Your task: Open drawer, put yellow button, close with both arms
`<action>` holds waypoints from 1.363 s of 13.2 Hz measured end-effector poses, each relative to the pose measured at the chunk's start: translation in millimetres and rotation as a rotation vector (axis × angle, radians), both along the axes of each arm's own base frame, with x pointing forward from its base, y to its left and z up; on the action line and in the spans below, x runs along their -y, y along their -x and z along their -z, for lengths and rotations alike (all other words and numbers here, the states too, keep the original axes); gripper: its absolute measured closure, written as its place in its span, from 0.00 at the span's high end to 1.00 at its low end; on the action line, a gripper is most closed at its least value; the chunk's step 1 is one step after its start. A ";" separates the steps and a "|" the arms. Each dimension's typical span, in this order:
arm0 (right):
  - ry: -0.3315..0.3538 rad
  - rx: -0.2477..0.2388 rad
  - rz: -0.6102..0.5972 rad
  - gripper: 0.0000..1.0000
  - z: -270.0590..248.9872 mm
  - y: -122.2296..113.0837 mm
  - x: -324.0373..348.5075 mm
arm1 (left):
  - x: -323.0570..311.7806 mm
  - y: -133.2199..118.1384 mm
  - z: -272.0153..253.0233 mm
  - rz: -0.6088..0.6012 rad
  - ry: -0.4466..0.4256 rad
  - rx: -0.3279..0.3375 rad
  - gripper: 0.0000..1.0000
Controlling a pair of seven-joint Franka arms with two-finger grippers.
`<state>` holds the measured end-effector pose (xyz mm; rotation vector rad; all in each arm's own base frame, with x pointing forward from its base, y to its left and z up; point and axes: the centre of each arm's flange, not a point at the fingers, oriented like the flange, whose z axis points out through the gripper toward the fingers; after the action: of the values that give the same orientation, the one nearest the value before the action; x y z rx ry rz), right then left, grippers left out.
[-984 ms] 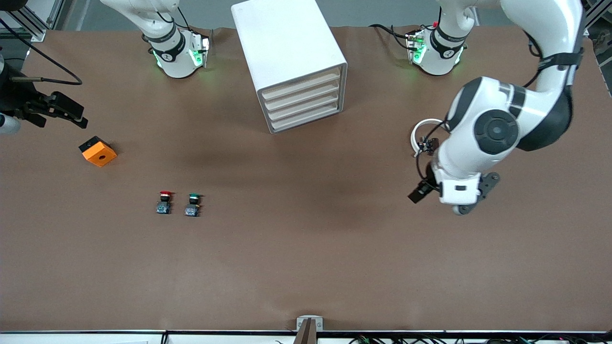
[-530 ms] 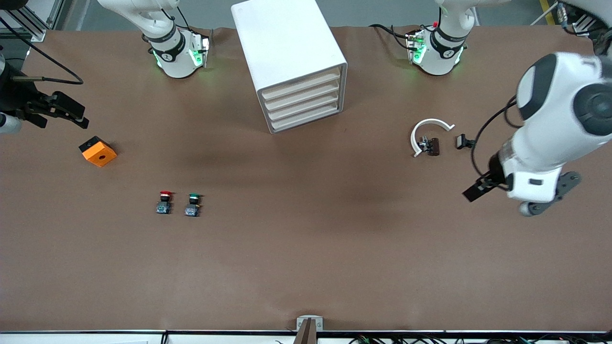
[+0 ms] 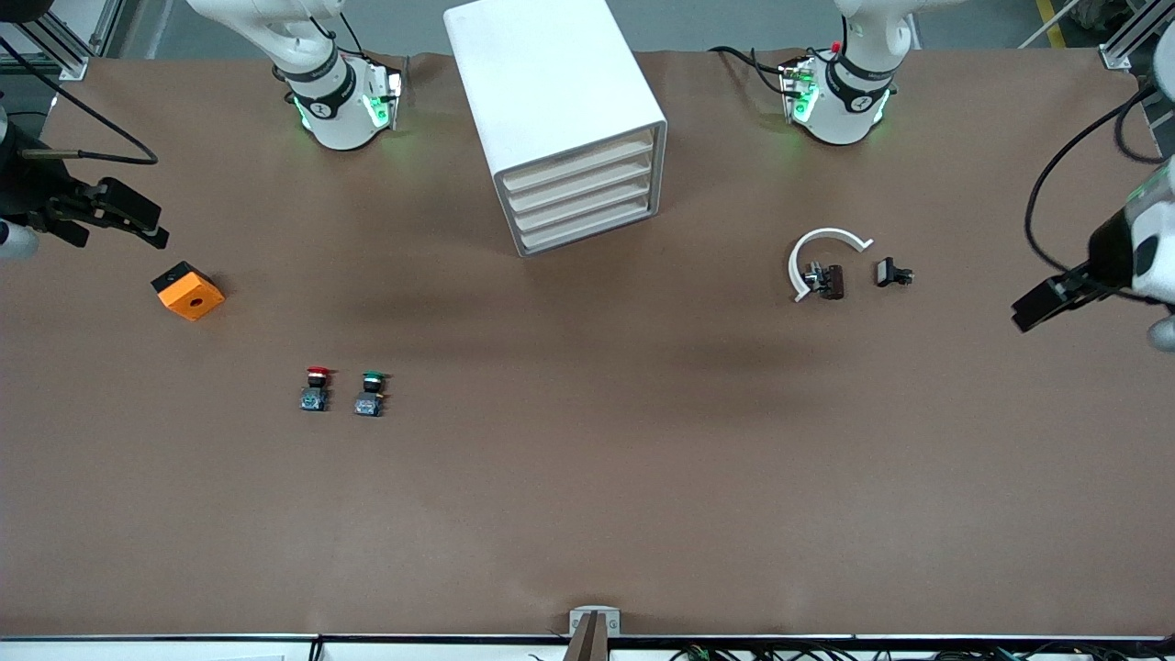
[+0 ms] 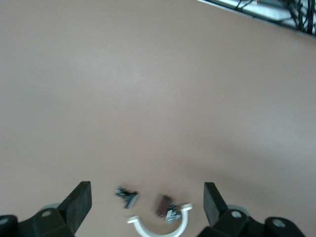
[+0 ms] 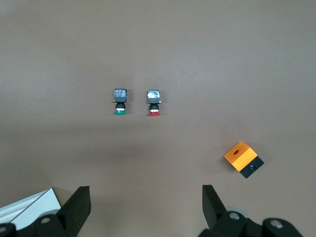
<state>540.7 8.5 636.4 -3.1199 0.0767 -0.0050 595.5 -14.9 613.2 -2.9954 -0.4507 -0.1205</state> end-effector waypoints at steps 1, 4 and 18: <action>0.000 0.004 0.005 1.00 -2.1 -0.1 2.7 | -11.3 8.4 -7.2 0.059 -0.010 -0.015 1.00; -0.001 0.010 0.019 1.00 -4.9 -0.2 10.4 | -40.3 32.8 -11.1 0.165 0.023 -0.056 1.00; -0.001 0.012 0.013 1.00 -6.1 -0.2 7.1 | -14.2 61.6 -8.5 0.235 0.086 -0.072 1.00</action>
<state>540.9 1.4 642.4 -3.1180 0.0966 -0.0246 534.0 -0.7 621.7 -3.1145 -0.0969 -0.0129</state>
